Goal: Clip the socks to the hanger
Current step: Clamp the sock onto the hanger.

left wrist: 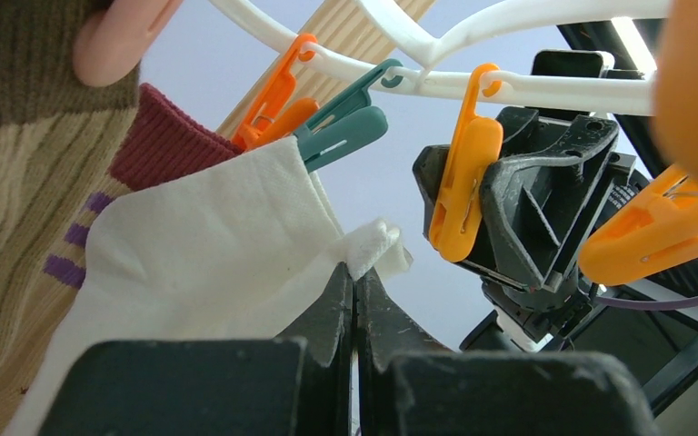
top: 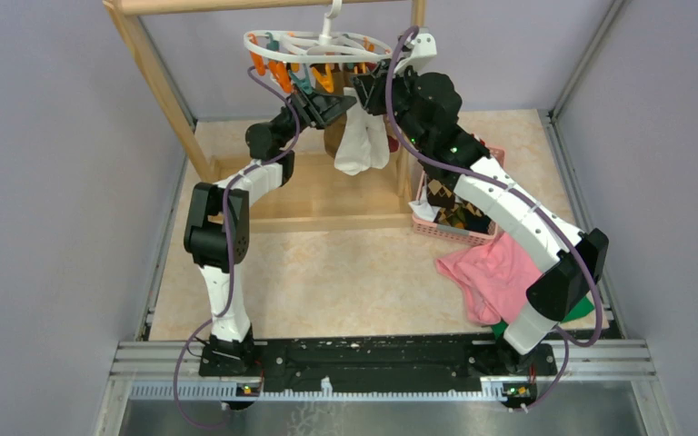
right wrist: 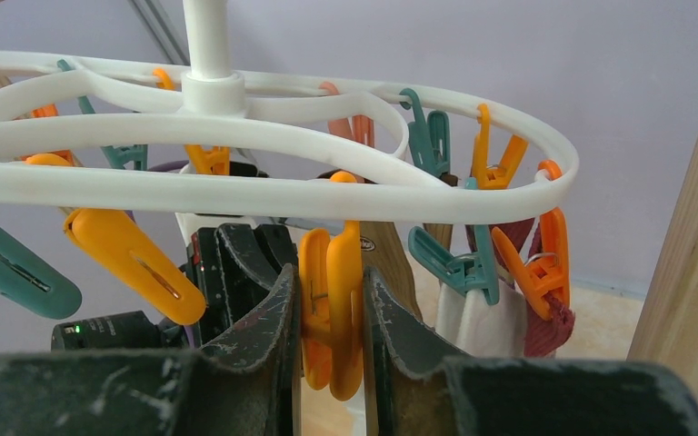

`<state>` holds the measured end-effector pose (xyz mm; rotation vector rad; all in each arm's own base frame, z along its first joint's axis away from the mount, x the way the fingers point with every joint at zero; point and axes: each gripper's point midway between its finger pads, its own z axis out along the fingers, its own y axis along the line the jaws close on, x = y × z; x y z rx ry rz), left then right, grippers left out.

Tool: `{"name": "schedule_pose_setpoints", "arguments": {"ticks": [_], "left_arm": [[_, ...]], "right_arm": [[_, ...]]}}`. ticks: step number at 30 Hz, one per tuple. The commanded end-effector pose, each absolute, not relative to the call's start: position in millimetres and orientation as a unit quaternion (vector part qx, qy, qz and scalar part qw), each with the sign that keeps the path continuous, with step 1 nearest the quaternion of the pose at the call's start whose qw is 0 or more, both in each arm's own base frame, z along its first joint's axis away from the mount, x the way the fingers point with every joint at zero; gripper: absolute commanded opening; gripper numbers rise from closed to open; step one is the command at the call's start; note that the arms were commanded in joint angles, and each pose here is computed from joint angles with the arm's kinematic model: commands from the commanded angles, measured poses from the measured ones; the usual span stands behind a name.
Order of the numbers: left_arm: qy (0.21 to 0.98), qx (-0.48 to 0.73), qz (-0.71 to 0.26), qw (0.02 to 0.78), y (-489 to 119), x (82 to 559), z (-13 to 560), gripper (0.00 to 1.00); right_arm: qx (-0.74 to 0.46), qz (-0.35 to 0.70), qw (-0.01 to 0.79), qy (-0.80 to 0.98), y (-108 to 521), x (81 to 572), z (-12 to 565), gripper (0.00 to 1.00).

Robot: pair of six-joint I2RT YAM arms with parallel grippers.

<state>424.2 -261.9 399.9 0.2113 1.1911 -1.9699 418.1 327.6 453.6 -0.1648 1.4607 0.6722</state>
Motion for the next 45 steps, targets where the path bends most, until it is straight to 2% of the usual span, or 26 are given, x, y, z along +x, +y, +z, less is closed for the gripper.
{"name": "schedule_pose_setpoints", "arguments": {"ticks": [1,45], "left_arm": [[0.370,0.198,-0.772,0.478,-246,365,437,0.00],[0.344,0.194,-0.780,0.485,-229,345,470,0.00]], "right_arm": [[-0.069,0.307,0.695,0.646,317,412,467,0.00],[-0.081,0.309,0.688,0.652,323,413,463,0.00]]}}
